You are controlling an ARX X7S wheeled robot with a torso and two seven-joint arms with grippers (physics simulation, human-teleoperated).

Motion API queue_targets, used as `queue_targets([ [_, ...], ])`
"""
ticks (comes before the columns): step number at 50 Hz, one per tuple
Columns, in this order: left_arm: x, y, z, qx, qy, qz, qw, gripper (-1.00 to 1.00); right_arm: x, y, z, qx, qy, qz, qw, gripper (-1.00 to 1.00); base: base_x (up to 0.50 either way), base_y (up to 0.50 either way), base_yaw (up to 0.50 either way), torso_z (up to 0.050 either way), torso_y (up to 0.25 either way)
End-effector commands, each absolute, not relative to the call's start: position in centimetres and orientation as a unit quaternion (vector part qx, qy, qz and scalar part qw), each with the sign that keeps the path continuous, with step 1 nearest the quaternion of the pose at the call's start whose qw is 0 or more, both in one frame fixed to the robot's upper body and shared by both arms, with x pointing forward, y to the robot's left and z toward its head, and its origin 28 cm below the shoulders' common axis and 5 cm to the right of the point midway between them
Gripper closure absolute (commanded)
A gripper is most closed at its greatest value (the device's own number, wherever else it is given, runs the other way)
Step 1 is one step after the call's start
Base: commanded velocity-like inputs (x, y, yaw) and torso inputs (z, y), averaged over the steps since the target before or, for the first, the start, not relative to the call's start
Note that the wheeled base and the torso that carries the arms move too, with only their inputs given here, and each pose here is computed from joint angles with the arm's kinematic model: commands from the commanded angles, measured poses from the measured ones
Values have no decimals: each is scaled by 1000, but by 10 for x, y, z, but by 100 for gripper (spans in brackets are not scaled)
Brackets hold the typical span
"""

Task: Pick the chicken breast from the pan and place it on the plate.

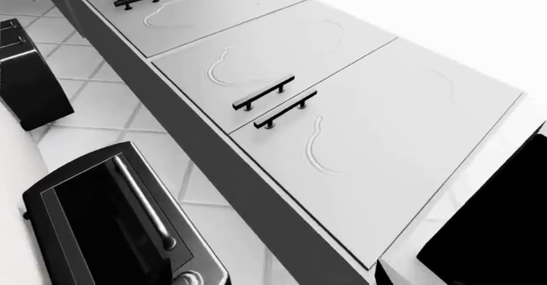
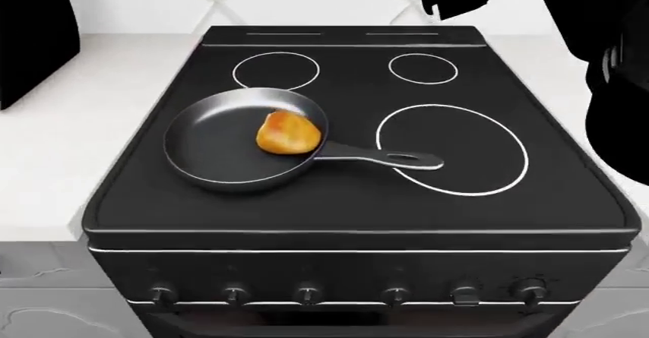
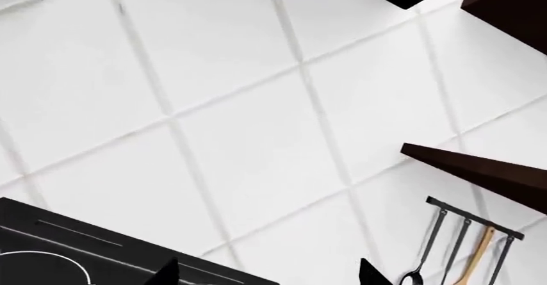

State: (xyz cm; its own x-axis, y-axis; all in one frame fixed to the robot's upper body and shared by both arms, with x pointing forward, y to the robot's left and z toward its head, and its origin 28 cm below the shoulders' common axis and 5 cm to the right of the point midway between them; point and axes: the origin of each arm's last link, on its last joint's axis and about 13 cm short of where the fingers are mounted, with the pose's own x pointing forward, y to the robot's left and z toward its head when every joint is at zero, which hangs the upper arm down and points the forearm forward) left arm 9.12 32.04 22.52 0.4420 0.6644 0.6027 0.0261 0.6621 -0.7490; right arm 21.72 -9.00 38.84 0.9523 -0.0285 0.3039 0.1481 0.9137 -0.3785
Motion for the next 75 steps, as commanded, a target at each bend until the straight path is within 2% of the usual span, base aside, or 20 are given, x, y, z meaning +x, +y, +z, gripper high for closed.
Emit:
queue_targets([
  [1,90,320,226,-354,-487,206,771,-100,218,-89,392,-195,-144,-40,969,-100,500,-164,0,0,0],
  [15,92,321,224,-355,-488,206,770,-100,219,-82,392,-203,-147,-21,968,-100,500,-83,0,0,1],
  [20,92,322,223,-356,-488,207,770,-100,216,-77,394,-169,-141,18,975,-100,479,0,0,0,2],
  [26,91,322,223,-356,-488,208,769,-100,207,-70,405,-187,-122,35,974,-100,0,0,0,0,2],
  [32,91,321,224,-356,-488,208,770,-100,197,-56,418,-207,-116,117,964,-100,0,0,0,0,0],
  [37,91,321,224,-356,-487,207,770,-100,193,-47,429,-145,-46,250,956,-100,0,0,0,0,0],
  [41,91,320,224,-357,-487,206,770,-100,190,-44,435,-86,35,297,950,-100,0,0,0,0,0],
  [45,91,321,224,-357,-487,207,769,-100,187,-42,431,-79,92,333,935,-100,0,0,0,0,0],
  [58,92,321,223,-358,-487,208,769,-100,190,-41,408,-112,190,367,904,-100,0,0,0,0,0],
  [68,92,321,223,-359,-486,208,769,-100,193,-30,392,-127,237,393,879,-100,0,0,0,0,0],
  [75,92,322,222,-361,-487,209,767,-100,200,-25,384,-132,254,389,876,-100,0,0,0,0,0],
])
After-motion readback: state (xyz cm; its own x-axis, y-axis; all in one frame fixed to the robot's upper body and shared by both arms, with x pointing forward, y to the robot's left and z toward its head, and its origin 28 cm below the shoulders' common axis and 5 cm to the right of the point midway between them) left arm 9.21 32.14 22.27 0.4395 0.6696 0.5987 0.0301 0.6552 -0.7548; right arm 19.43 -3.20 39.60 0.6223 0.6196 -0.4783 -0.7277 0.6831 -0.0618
